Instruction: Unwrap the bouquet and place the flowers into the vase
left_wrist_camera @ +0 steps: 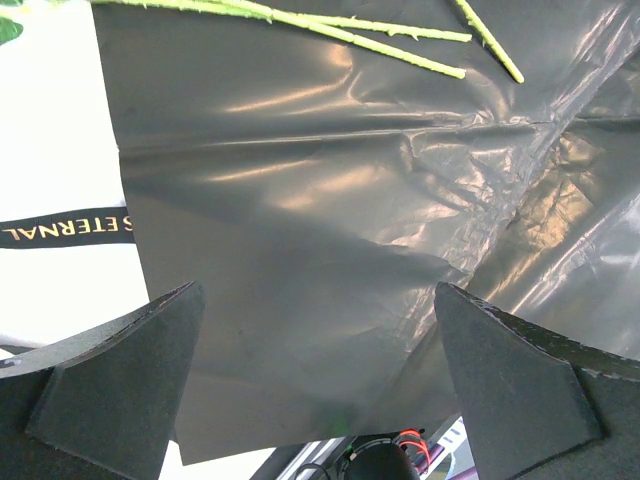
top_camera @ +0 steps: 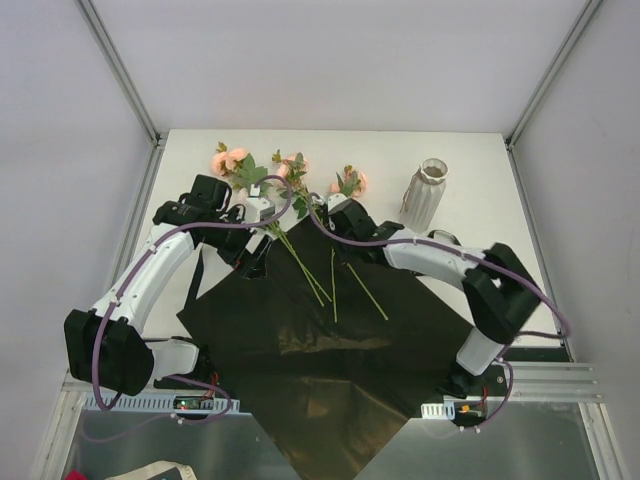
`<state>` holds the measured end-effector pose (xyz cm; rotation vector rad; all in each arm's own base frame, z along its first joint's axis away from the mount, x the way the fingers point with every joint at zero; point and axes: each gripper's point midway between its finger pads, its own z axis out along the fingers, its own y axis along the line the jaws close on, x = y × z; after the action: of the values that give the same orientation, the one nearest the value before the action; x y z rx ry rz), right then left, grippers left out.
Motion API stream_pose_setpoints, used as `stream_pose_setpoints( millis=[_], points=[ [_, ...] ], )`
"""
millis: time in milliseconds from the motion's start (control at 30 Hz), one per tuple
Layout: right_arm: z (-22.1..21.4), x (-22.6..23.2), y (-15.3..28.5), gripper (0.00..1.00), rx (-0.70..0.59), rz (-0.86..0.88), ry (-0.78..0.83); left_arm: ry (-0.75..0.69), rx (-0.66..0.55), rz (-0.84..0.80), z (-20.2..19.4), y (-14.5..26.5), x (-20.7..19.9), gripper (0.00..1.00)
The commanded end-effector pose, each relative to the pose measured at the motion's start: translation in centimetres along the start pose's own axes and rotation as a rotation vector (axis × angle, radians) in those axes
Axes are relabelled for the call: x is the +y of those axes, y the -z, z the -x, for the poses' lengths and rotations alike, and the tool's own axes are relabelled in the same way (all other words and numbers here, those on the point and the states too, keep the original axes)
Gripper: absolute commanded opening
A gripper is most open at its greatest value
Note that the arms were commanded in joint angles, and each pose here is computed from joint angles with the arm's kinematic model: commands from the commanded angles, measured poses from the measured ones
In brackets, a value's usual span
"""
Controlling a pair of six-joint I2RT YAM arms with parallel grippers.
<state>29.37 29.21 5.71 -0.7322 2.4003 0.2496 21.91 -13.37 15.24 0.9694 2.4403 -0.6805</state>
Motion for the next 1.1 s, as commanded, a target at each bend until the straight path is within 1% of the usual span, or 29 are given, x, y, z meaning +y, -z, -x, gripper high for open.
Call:
stream_pose_setpoints(
  millis=[0, 167, 267, 333, 467, 500, 533, 600, 633, 700, 733, 800, 833, 867, 933, 1067],
  points=[
    [7.1, -0.2, 7.0, 0.01, -0.294, -0.015, -0.003, -0.019, -0.02, 0.016, 0.1, 0.7, 0.0, 0.99],
    [8.5, -1.7, 9.8, 0.01, -0.395, -0.078, -0.031, -0.015, -0.03, 0.014, 0.4, 0.9, -0.1, 0.99],
    [9.9, -2.7, 12.3, 0.01, -0.485, -0.116, -0.058, -0.017, -0.036, 0.016, 0.6, 1.0, 0.0, 0.99],
    [11.8, -3.4, 15.3, 0.01, -0.585, -0.133, -0.077, -0.014, -0.04, 0.015, 0.7, 1.1, 0.0, 0.99],
    [17.1, -7.1, 23.0, 0.01, -0.829, -0.29, -0.102, -0.011, -0.047, 0.016, 1.1, 1.2, 0.0, 0.99],
    [18.5, -8.1, 25.6, 0.01, -0.9, -0.332, -0.086, -0.008, -0.049, 0.014, 1.2, 1.3, -0.1, 0.99],
    [20.5, -9.6, 28.3, 0.01, -1.03, -0.364, -0.125, -0.009, -0.055, 0.014, 1.4, 1.4, -0.1, 0.99],
    [22.5, -10.9, 31.2, 0.01, -1.173, -0.364, -0.111, -0.008, -0.059, 0.012, 1.5, 1.4, -0.1, 0.99],
    [24.1, -12.5, 33.5, 0.01, -1.281, -0.356, -0.12, -0.008, -0.06, 0.015, 1.6, 1.5, -0.1, 0.99],
    [25.8, -14.1, 34.6, 0.01, -1.331, -0.36, -0.135, -0.008, -0.061, 0.016, 1.7, 1.5, -0.1, 0.99],
    [27.0, -15.5, 36.9, 0.01, -1.395, -0.376, -0.139, -0.008, -0.062, 0.02, 1.7, 1.6, 0.0, 0.99],
    [28.1, -16.7, 38.1, 0.01, -1.453, -0.408, -0.126, -0.011, -0.064, 0.021, 1.7, 1.6, 0.0, 0.99],
    [28.6, -17.6, 40.3, 0.01, -1.543, -0.443, -0.109, -0.011, -0.063, 0.022, 1.7, 1.6, 0.0, 0.99],
    [29.0, -18.2, 40.1, 0.01, -1.558, -0.473, -0.082, -0.01, -0.065, 0.024, 1.7, 1.6, 0.0, 0.99],
    [29.5, -19.3, 41.2, 0.0, -1.615, -0.509, -0.05, -0.014, -0.066, 0.029, 1.8, 1.7, 0.1, 0.99],
    [29.8, -21.3, 40.1, 0.0, -1.618, -0.546, -0.046, -0.023, -0.066, 0.037, 2.1, 1.8, 0.3, 0.99]
  ],
)
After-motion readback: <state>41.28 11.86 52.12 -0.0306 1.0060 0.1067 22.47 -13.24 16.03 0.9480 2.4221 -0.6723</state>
